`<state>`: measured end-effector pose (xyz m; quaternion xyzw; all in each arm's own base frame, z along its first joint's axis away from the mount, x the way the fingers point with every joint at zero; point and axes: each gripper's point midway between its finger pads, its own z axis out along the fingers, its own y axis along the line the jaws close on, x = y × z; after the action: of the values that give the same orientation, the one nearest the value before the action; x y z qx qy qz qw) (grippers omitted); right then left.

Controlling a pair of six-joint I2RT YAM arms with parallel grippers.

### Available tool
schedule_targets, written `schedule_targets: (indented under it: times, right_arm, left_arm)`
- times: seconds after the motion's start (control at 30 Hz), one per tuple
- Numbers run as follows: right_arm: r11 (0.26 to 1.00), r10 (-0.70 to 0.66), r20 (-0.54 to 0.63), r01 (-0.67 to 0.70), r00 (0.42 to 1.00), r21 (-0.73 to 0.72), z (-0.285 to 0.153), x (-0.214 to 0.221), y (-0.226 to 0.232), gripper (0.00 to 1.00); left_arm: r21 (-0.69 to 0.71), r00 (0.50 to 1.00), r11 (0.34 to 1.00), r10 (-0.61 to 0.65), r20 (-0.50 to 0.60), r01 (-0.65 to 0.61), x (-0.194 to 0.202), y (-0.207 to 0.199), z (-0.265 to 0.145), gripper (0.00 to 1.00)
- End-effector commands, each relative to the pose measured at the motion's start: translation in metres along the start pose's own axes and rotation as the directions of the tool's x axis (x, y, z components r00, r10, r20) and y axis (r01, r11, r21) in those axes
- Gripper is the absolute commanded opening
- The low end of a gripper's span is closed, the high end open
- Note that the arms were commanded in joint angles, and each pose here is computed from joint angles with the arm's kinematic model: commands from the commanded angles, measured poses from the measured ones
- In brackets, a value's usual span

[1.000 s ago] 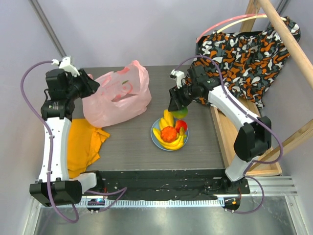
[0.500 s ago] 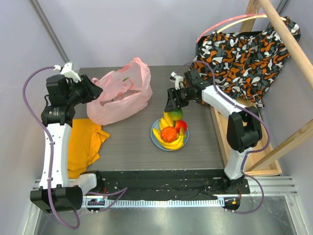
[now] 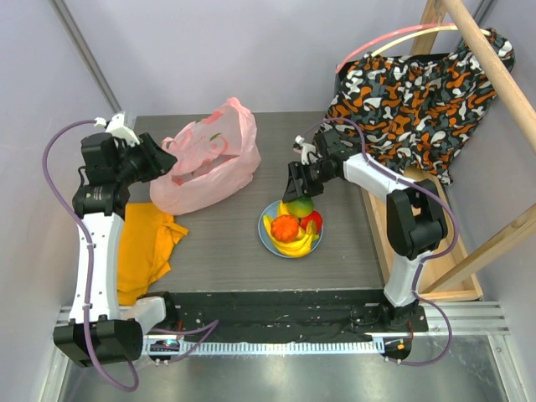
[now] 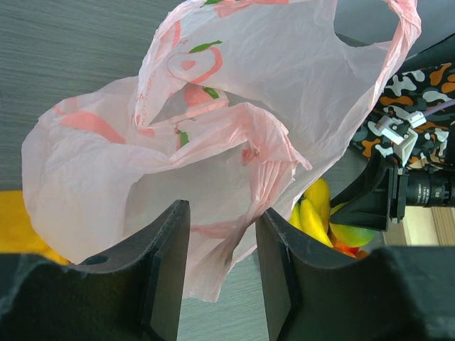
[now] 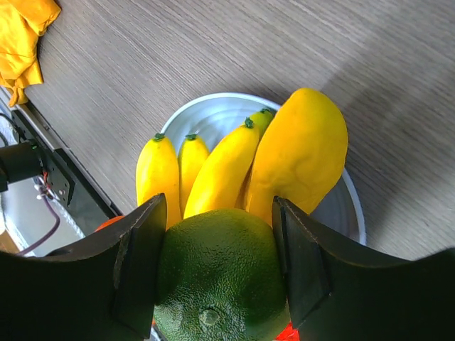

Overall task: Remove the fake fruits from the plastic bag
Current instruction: Place the fake fruit on the plate.

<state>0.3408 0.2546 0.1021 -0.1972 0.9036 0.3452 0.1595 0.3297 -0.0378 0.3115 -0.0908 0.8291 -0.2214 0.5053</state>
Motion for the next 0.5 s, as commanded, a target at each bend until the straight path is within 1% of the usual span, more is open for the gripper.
schedule_targets:
  times: [0.0, 0.1, 0.13, 0.23, 0.27, 0.33, 0.37, 0.4, 0.43, 0.47]
  right_arm:
    - [1.000, -0.019, 0.023, 0.019, 1.000, -0.018, -0.0036, -0.0030, 0.0148, 0.29]
    - [1.000, -0.018, 0.025, 0.018, 1.000, -0.012, -0.0030, -0.0042, 0.0151, 0.33]
    - [1.000, -0.016, 0.025, 0.016, 1.000, -0.007, -0.0027, -0.0041, 0.0147, 0.39]
    - [1.000, -0.007, 0.026, 0.007, 1.000, 0.012, -0.0026, -0.0033, 0.0122, 0.46]
    - [1.000, -0.003, 0.025, 0.002, 1.000, 0.016, -0.0025, -0.0025, 0.0108, 0.53]
    - [0.999, 0.006, 0.028, -0.007, 1.000, 0.032, -0.0036, -0.0020, 0.0089, 0.60]
    - [0.999, 0.005, 0.028, -0.006, 1.000, 0.035, -0.0040, -0.0020, 0.0094, 0.66]
    - [0.999, 0.004, 0.030, -0.005, 1.000, 0.034, -0.0046, -0.0023, 0.0099, 0.79]
    - [0.999, 0.004, 0.032, -0.005, 0.999, 0.037, -0.0053, -0.0029, 0.0100, 0.86]
    - [0.999, 0.003, 0.039, -0.005, 0.999, 0.040, -0.0078, -0.0047, 0.0107, 0.96]
  left_arm:
    - [0.036, 0.998, 0.999, 0.016, 0.058, -0.018, -0.0130, -0.0085, -0.0081, 0.46]
    - [0.038, 0.998, 0.999, 0.011, 0.058, -0.013, -0.0115, -0.0079, -0.0082, 0.46]
    - [0.038, 0.998, 0.999, 0.010, 0.061, -0.012, -0.0122, -0.0079, -0.0087, 0.46]
    - [0.040, 0.999, 0.999, 0.003, 0.053, -0.005, -0.0088, -0.0069, -0.0077, 0.46]
    - [0.043, 0.999, 0.999, 0.004, 0.053, -0.006, -0.0089, -0.0075, -0.0077, 0.46]
    - [0.044, 0.999, 0.999, 0.002, 0.053, -0.005, -0.0091, -0.0074, -0.0072, 0.46]
    - [0.044, 0.999, 0.999, 0.001, 0.053, -0.003, -0.0092, -0.0073, -0.0067, 0.46]
    - [0.046, 0.998, 0.999, 0.003, 0.056, -0.005, -0.0103, -0.0080, -0.0069, 0.47]
    - [0.048, 0.998, 0.999, 0.003, 0.056, -0.005, -0.0104, -0.0085, -0.0072, 0.46]
    - [0.047, 0.998, 0.999, -0.001, 0.056, -0.002, -0.0109, -0.0078, -0.0064, 0.46]
